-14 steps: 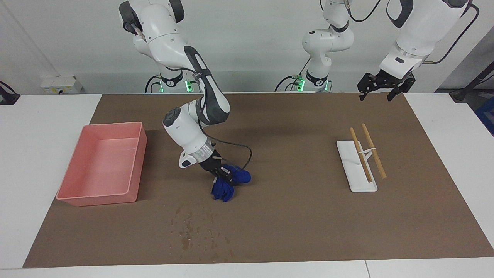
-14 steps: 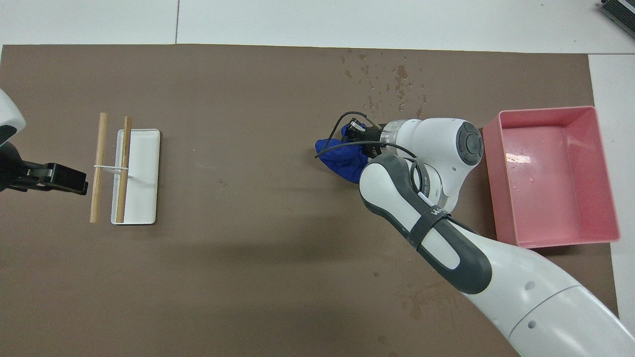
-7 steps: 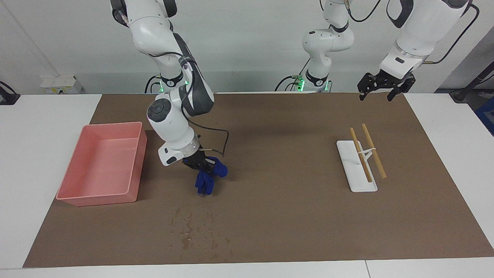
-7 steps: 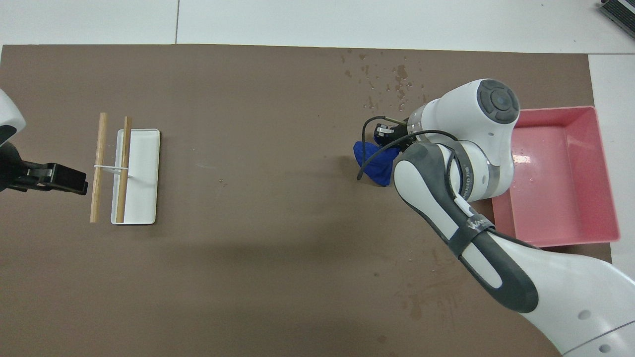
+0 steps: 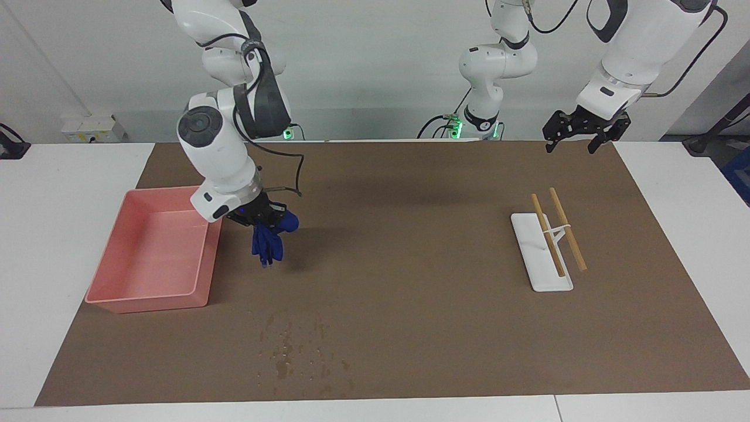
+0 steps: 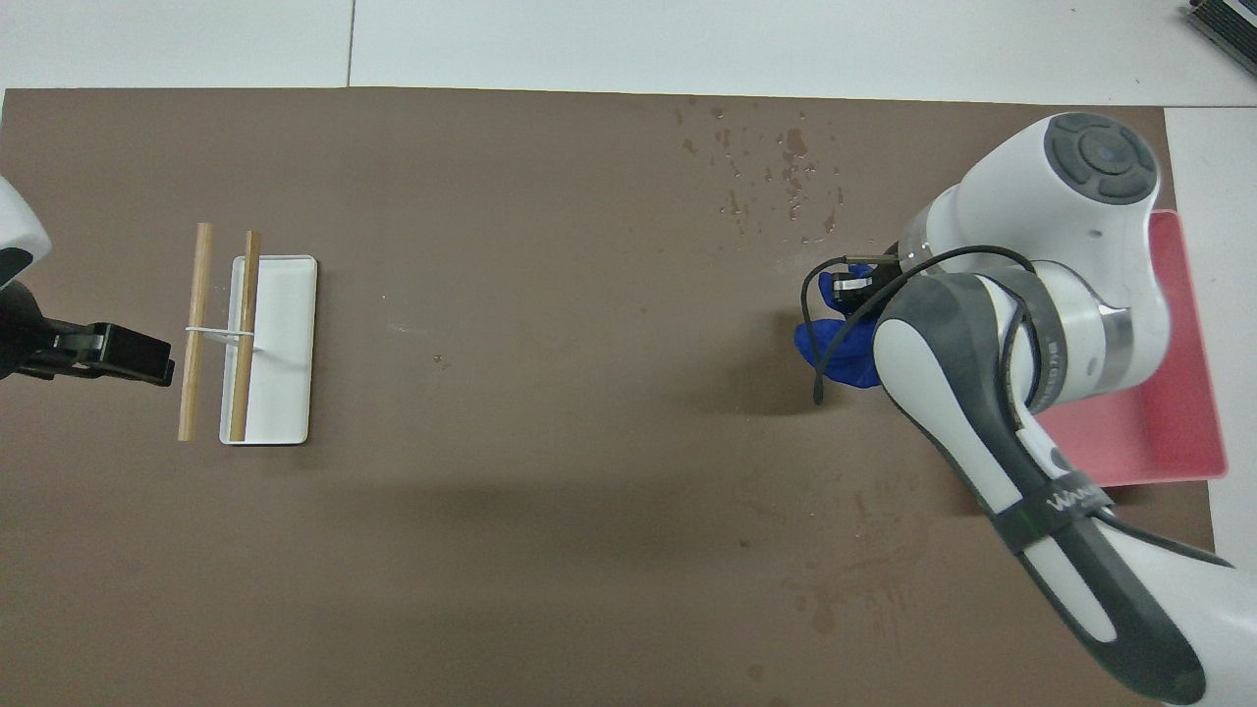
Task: Wipe water with towel using both arms
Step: 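Move the towel into the pink bin and release with the right gripper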
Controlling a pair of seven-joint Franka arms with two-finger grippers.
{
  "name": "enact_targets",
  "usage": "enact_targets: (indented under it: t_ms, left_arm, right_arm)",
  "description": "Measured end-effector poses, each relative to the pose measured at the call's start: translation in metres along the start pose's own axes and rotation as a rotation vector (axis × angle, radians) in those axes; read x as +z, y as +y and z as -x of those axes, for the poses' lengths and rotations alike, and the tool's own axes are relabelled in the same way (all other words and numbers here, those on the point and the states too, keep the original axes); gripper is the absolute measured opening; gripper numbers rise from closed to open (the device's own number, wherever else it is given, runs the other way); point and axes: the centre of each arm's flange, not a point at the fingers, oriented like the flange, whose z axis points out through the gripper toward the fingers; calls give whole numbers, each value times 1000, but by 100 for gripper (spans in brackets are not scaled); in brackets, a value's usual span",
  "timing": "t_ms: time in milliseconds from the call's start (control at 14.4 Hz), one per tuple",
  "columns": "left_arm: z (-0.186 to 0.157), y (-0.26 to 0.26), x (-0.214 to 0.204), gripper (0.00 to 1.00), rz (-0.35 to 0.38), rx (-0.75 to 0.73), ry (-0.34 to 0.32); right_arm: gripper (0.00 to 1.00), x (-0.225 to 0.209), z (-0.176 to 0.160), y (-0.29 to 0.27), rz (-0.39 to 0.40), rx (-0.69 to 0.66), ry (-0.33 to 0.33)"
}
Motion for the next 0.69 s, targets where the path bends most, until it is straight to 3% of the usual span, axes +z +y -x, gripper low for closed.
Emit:
enact_targets:
  t_ms: [416, 694]
  left_arm:
    - [0, 0, 0, 100, 0, 0, 0]
    - [0, 0, 0, 100, 0, 0, 0]
  right_arm:
    - [14, -107, 76, 116, 10, -144, -26]
    - [14, -125, 90, 170, 74, -228, 8]
